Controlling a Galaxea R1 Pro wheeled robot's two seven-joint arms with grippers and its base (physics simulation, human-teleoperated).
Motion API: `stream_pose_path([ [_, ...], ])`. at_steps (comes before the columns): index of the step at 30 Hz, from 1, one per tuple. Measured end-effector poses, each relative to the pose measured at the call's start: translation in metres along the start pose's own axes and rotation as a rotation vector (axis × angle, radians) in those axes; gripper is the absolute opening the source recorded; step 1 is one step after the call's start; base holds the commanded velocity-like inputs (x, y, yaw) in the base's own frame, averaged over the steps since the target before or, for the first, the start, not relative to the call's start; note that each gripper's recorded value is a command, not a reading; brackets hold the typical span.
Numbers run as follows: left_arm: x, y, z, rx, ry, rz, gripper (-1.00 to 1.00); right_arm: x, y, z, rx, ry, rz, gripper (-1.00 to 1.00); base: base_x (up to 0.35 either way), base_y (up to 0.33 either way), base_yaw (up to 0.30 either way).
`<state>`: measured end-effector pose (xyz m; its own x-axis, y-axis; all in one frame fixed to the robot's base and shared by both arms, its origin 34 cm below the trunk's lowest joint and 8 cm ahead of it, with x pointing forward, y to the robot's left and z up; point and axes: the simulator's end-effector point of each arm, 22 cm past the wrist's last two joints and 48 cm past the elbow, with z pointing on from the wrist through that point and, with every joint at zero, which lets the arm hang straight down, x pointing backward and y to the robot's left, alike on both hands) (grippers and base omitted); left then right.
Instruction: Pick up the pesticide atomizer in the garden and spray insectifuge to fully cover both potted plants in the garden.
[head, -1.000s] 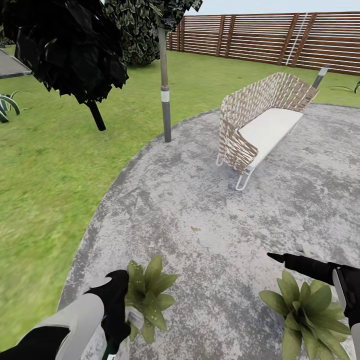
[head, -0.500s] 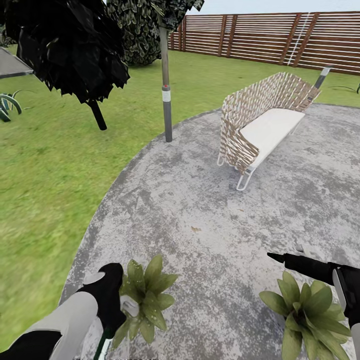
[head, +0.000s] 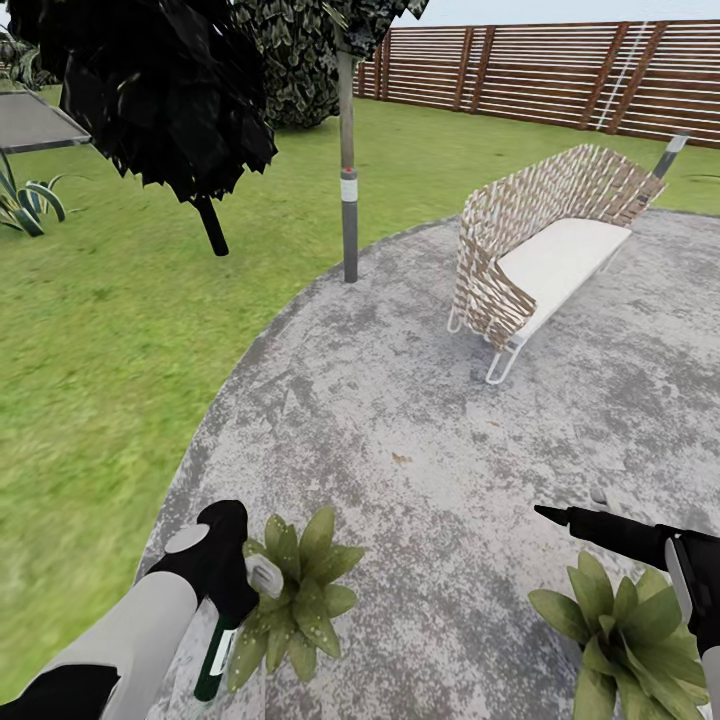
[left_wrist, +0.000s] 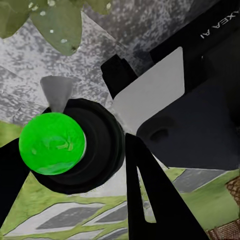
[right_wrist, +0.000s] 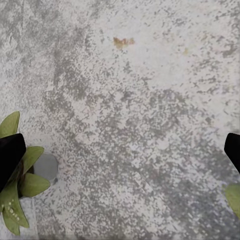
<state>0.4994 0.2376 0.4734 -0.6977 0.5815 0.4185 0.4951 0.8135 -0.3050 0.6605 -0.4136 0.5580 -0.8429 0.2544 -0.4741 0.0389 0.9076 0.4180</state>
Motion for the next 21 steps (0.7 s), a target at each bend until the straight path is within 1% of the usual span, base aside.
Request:
stream_pose_path([
  [2, -0.004, 0.0, -0.003, -0.005, -0.012, 0.002, -1.0, 0.0, 0.0, 0.0, 0.0, 0.0, 0.0, 1.0, 0.0, 0.0, 0.0],
  [3, -0.008, -0.004, -0.005, -0.003, -0.02, 0.008, -1.0, 0.0, 0.0, 0.0, 0.0, 0.0, 0.0, 1.0, 0.0, 0.0, 0.0],
  [6, -0.011, -0.009, -0.004, -0.002, -0.018, 0.018, -1.0, 0.0, 0.0, 0.0, 0.0, 0.0, 0.0, 1.0, 0.0, 0.0, 0.0],
  [9, -0.008, -0.009, -0.002, 0.001, -0.011, 0.018, -1.0, 0.0, 0.0, 0.0, 0.0, 0.0, 0.0, 1.0, 0.0, 0.0, 0.0],
  [11, 0.005, -0.016, 0.013, 0.031, 0.035, 0.016, -1.0, 0.0, 0.0, 0.0, 0.0, 0.0, 0.0, 1.0, 0.0, 0.0, 0.0],
  [13, 0.014, -0.021, 0.022, 0.051, 0.068, 0.016, -1.0, 0.0, 0.0, 0.0, 0.0, 0.0, 0.0, 1.0, 0.0, 0.0, 0.0],
  [15, 0.021, -0.025, 0.029, 0.066, 0.092, 0.016, -1.0, 0.0, 0.0, 0.0, 0.0, 0.0, 0.0, 1.0, 0.0, 0.0, 0.0],
  [19, 0.042, -0.038, 0.052, 0.097, 0.135, 0.014, -1.0, 0.0, 0.0, 0.0, 0.0, 0.0, 0.0, 1.0, 0.0, 0.0, 0.0],
  [21, 0.053, -0.034, 0.058, 0.096, 0.152, 0.004, -1.0, 0.0, 0.0, 0.0, 0.0, 0.0, 0.0, 1.0, 0.0, 0.0, 0.0],
])
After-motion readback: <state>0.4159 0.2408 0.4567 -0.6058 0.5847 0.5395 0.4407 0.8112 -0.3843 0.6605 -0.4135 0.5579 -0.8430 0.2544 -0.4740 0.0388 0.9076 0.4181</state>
